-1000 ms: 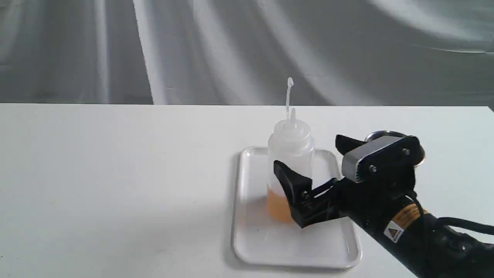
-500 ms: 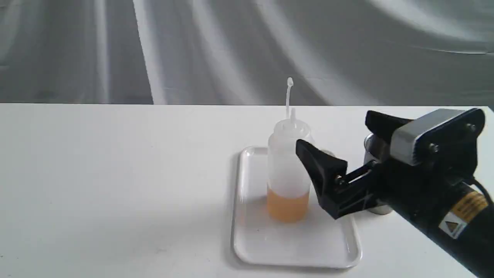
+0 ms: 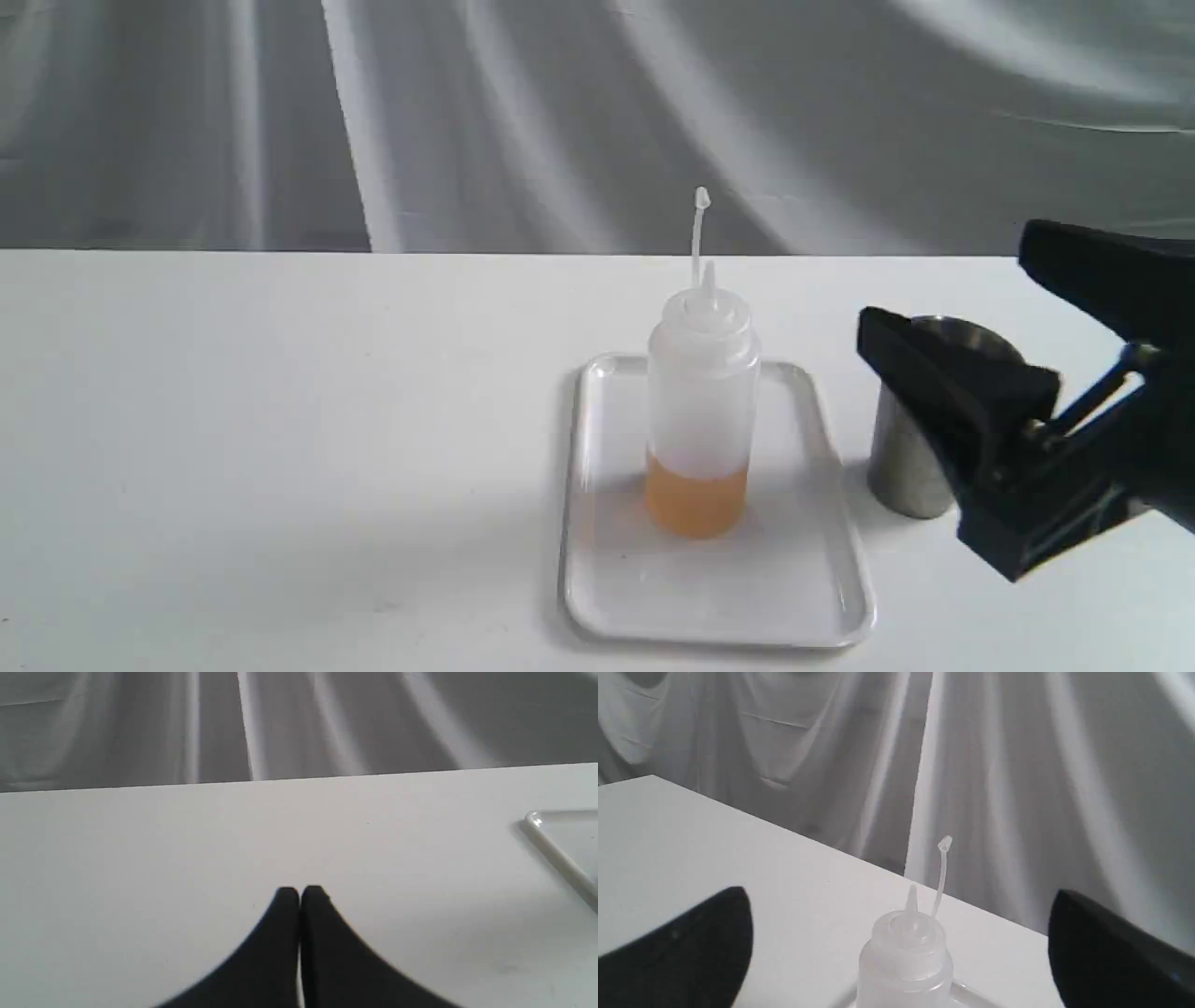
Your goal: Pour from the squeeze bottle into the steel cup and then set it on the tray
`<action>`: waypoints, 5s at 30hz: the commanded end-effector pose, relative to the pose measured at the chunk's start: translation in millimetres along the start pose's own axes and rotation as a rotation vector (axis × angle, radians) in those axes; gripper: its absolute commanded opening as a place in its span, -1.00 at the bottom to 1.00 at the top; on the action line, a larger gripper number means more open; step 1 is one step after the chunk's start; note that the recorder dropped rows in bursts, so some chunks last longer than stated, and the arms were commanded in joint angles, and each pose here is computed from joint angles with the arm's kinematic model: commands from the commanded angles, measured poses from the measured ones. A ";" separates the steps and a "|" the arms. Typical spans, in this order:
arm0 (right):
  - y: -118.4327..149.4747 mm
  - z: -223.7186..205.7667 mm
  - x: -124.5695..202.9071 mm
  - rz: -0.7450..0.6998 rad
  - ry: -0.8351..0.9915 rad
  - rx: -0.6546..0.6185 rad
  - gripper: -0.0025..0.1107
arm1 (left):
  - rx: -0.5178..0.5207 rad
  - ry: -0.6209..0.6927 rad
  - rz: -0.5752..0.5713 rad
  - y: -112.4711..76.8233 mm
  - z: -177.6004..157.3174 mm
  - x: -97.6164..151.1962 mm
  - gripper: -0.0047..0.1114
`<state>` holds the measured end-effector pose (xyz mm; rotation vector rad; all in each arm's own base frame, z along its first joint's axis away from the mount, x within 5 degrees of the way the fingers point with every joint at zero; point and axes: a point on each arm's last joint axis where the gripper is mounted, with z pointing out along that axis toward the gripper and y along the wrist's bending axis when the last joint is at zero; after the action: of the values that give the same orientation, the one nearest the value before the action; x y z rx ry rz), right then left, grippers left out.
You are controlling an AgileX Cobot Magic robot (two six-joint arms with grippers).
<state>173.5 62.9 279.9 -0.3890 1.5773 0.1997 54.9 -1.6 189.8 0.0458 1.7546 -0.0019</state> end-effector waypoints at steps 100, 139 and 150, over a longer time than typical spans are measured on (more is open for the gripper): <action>-17.1 -133.3 102.3 0.112 0.213 0.563 -0.96 | -0.002 -0.006 -0.004 0.1 0.2 0.7 -0.92; -15.9 -136.4 106.6 0.187 0.233 0.594 -0.96 | -0.001 -0.006 -0.004 0.1 0.2 0.7 -0.92; -14.1 -135.1 106.4 0.190 0.229 0.555 -0.96 | -0.001 -0.006 -0.004 0.1 0.2 0.7 -0.92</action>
<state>52.5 -12.5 183.6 0.1734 1.8175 -0.1563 54.9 -1.6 189.8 0.0458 1.7546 -0.0019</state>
